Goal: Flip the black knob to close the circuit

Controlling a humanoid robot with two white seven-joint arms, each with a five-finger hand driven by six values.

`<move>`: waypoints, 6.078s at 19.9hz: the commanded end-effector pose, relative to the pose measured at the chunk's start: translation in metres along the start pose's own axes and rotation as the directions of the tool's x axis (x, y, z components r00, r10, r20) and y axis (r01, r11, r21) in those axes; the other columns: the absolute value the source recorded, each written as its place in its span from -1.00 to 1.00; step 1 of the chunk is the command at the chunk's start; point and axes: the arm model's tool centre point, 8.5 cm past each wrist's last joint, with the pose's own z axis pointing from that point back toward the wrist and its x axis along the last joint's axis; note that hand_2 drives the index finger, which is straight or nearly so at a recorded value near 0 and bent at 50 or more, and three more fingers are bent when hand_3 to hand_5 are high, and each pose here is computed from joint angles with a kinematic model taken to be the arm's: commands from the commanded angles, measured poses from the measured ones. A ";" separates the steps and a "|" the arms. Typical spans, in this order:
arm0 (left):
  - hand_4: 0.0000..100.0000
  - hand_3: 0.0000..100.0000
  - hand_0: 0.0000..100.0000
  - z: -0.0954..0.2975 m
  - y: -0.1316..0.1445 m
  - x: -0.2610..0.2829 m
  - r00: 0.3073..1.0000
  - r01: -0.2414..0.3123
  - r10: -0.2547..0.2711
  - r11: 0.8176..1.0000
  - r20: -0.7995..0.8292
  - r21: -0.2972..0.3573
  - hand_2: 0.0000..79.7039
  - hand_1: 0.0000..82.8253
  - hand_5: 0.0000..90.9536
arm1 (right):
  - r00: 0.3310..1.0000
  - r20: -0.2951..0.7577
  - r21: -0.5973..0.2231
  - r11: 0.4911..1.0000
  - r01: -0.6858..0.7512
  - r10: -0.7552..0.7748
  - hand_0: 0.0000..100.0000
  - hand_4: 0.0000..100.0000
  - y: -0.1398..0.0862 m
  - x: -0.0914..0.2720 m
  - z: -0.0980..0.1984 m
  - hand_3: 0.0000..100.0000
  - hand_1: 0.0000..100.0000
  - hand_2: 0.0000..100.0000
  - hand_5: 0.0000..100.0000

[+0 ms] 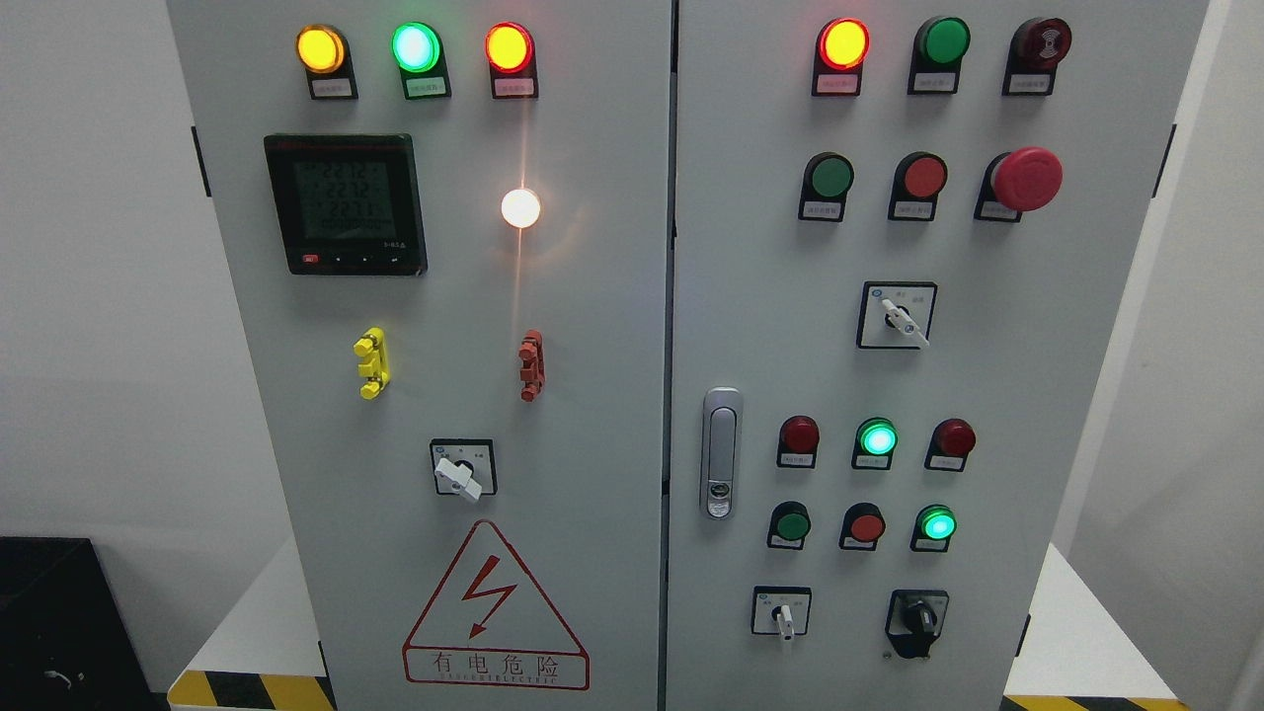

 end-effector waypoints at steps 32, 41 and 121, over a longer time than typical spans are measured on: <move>-1.00 -1.00 -0.76 0.000 0.000 0.000 1.000 0.001 -0.001 1.000 0.000 -0.001 -1.00 0.34 -1.00 | 0.543 0.278 -0.836 0.478 -0.269 0.792 -1.00 0.53 -0.068 0.315 0.158 0.90 -1.00 0.45 0.26; -1.00 -1.00 -0.76 0.000 0.000 0.000 1.000 0.001 -0.001 1.000 0.002 -0.001 -1.00 0.34 -1.00 | 0.470 0.241 -0.934 0.335 -0.126 0.849 -1.00 0.82 -0.065 0.354 0.234 1.00 -1.00 0.79 0.64; -1.00 -1.00 -0.76 0.000 0.000 0.000 1.000 0.000 0.000 1.000 0.000 0.001 -1.00 0.34 -1.00 | 0.546 0.038 -0.998 0.059 -0.021 0.837 -1.00 0.95 -0.116 0.459 0.367 1.00 -1.00 0.89 0.90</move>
